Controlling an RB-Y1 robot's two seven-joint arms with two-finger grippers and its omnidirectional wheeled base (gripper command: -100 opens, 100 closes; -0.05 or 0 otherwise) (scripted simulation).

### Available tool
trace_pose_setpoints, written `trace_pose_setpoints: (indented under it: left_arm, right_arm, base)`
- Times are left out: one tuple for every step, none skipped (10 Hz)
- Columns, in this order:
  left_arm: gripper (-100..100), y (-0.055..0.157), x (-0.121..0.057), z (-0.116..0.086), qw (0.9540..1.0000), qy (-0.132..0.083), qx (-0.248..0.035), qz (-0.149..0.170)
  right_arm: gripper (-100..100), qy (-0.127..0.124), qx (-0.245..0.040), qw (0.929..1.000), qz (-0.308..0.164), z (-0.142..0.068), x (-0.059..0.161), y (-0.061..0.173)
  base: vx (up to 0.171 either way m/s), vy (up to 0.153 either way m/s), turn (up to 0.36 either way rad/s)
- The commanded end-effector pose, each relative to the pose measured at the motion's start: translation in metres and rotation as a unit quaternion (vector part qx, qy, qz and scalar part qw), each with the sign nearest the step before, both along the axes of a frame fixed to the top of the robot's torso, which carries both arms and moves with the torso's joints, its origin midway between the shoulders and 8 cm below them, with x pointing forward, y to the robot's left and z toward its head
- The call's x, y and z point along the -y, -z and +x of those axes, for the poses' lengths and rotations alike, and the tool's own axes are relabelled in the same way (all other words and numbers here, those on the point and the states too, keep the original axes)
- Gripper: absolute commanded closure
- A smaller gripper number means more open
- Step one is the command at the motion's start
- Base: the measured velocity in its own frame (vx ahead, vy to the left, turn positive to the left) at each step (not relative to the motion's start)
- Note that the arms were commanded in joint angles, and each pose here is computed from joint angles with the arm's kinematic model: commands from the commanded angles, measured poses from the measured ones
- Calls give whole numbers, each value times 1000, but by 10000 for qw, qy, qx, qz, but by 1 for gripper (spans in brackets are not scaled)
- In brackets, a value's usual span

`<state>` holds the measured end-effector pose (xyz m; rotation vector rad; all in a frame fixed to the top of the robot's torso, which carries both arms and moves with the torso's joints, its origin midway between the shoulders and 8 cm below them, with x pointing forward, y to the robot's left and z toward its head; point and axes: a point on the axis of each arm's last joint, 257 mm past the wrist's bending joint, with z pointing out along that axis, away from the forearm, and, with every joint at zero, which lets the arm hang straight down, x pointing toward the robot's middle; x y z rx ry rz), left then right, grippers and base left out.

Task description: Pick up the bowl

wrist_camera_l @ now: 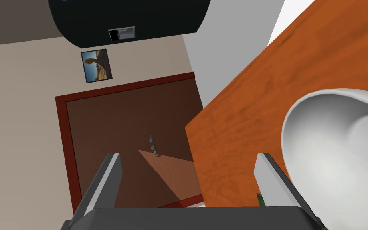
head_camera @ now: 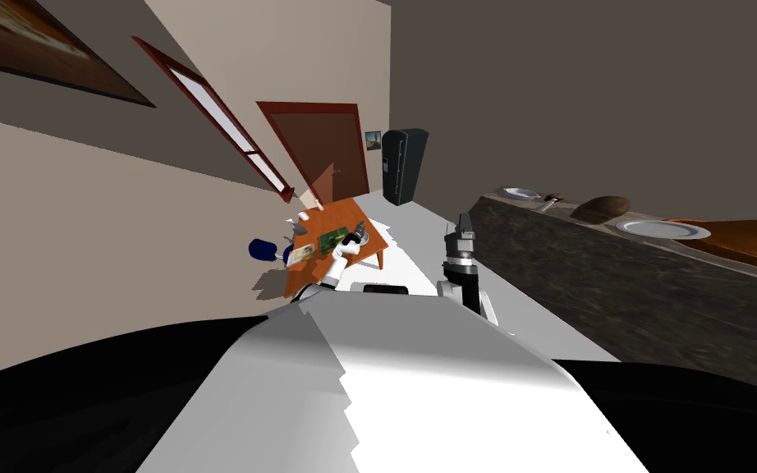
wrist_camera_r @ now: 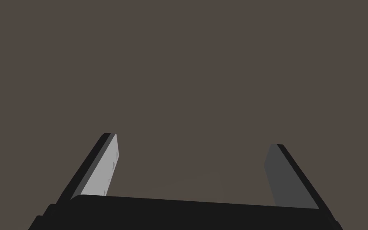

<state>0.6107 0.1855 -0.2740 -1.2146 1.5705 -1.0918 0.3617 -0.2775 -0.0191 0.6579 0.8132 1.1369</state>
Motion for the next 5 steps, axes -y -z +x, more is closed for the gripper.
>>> trace_pose_setpoints:
  left_arm:
    - [-100, 11, 8, 6, 9996, 38, -285, 17]
    - [-100, 21, 6, 4, 9992, 19, -395, 35]
    - [-100, 26, 13, 8, 9982, 60, -594, 46]
    - [-100, 35, 11, 6, 9976, 40, -690, 61]
    - [-100, 37, 18, 10, 9962, 82, -866, 71]
  right_arm:
    - [0, 0, 0, 10000, 0, 0, 0, 0]
    - [0, 0, 0, 10000, 0, 0, 0, 0]
    - [0, 0, 0, 10000, 0, 0, 0, 0]
    - [0, 0, 0, 10000, 0, 0, 0, 0]
    - [0, 0, 0, 10000, 0, 0, 0, 0]
  base:
    - [-5, -6, 84]
    - [-3, -6, 26]
    - [-5, -7, 63]
    - [-3, -7, 31]
    - [-3, -4, 66]
